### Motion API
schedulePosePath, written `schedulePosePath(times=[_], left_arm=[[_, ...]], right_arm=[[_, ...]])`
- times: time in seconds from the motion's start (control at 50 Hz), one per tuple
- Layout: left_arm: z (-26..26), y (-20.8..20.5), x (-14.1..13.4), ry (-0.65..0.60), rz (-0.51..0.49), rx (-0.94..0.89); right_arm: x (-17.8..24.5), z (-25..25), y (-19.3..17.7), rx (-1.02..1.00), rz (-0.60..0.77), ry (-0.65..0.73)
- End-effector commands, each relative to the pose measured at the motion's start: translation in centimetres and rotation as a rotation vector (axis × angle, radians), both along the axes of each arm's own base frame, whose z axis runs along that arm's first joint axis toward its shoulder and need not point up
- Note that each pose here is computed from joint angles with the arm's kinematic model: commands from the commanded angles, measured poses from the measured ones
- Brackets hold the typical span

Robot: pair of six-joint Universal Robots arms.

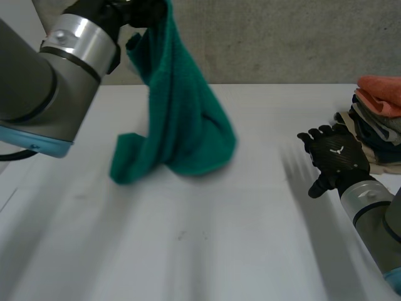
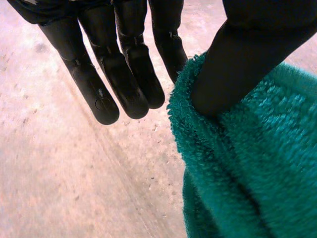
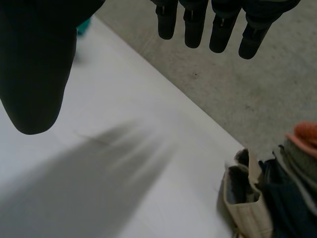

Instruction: Fold the laundry.

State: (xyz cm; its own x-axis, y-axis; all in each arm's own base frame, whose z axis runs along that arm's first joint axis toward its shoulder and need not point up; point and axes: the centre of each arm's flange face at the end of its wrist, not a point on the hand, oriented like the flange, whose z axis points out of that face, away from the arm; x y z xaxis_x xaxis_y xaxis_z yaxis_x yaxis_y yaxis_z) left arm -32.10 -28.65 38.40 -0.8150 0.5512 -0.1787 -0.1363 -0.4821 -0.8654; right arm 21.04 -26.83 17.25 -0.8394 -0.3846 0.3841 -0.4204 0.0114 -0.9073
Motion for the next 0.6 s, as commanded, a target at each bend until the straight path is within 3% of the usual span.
schedulePosePath(times=[0.02, 0.14, 0.3, 0.44, 0.5, 0.6], left_arm=[[-0.4, 2.2, -2.2, -0.113, 0.017, -0.087], [-2.4, 3.4, -2.8, -0.151, -0.014, -0.040], [-3.0, 5.3, -3.0, -0.165, -0.042, -0.017], [-1.9, 6.4, -2.4, -0.150, -0.045, -0.035], [-1.7, 6.6, -2.2, -0.149, -0.043, -0.036], [0.1, 7.6, -1.2, -0.125, -0.037, -0.073]], right_arm=[[0.3, 0.5, 0.5, 0.181, 0.011, -0.232], [1.8, 1.0, 1.3, 0.309, 0.142, -0.333], [2.9, 0.4, -1.4, 0.373, 0.127, -0.478], [8.8, -2.3, -0.5, 0.504, 0.259, -0.526], [10.6, -2.1, 0.1, 0.493, 0.309, -0.521], [10.3, 0.4, -1.6, 0.373, 0.270, -0.534]])
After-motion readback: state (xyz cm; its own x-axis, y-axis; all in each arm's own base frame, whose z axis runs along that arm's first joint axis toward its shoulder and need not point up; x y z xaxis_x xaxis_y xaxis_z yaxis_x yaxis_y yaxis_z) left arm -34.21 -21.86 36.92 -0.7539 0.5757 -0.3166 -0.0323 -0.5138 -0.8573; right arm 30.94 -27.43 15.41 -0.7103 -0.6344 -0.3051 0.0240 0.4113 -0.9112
